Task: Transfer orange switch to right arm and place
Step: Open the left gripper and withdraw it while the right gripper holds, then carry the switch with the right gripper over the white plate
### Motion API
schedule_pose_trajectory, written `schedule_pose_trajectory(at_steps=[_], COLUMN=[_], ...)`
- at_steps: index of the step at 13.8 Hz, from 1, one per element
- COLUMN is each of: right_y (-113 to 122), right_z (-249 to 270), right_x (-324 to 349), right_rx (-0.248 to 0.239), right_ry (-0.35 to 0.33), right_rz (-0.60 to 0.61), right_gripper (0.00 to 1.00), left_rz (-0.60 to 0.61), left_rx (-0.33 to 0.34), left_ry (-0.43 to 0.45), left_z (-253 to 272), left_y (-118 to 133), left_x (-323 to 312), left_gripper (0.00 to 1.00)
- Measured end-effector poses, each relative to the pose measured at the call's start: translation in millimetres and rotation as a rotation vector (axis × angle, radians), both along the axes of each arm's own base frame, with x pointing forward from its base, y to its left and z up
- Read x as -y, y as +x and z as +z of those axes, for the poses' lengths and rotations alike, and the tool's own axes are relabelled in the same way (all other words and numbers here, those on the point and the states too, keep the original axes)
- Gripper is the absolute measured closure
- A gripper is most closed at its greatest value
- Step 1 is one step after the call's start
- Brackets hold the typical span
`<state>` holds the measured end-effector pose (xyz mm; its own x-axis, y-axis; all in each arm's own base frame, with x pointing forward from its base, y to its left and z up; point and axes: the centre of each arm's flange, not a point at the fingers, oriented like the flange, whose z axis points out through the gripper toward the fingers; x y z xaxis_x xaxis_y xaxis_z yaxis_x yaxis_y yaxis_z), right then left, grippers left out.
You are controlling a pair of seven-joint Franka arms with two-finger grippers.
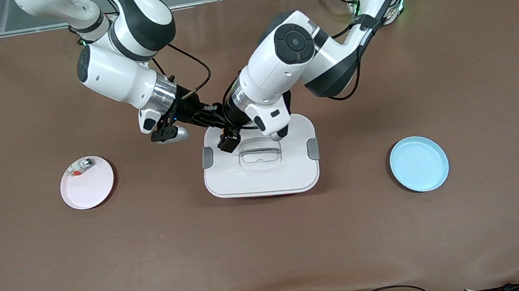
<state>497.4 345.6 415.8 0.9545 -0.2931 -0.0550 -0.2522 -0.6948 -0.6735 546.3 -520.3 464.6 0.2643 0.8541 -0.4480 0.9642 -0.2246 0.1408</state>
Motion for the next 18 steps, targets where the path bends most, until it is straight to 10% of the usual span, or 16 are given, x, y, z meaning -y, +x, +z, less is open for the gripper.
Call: schedule_pose_trajectory(at_steps=[9,18], right_y=[-3,23], right_z=[12,87], right_x=[-6,37], right_rx=[0.084,0.056], right_ry=[-0.089,-0.274], right_rz=[0.155,0.399], right_gripper=[0.61,0.61], left_rz=[-0.286,-0.616], left_rx=[0.196,0.190], left_ry=[0.308,0.515], left_z=[36,91], left_y=[67,91], left_x=[-137,-297], left_gripper=[0.00,0.00])
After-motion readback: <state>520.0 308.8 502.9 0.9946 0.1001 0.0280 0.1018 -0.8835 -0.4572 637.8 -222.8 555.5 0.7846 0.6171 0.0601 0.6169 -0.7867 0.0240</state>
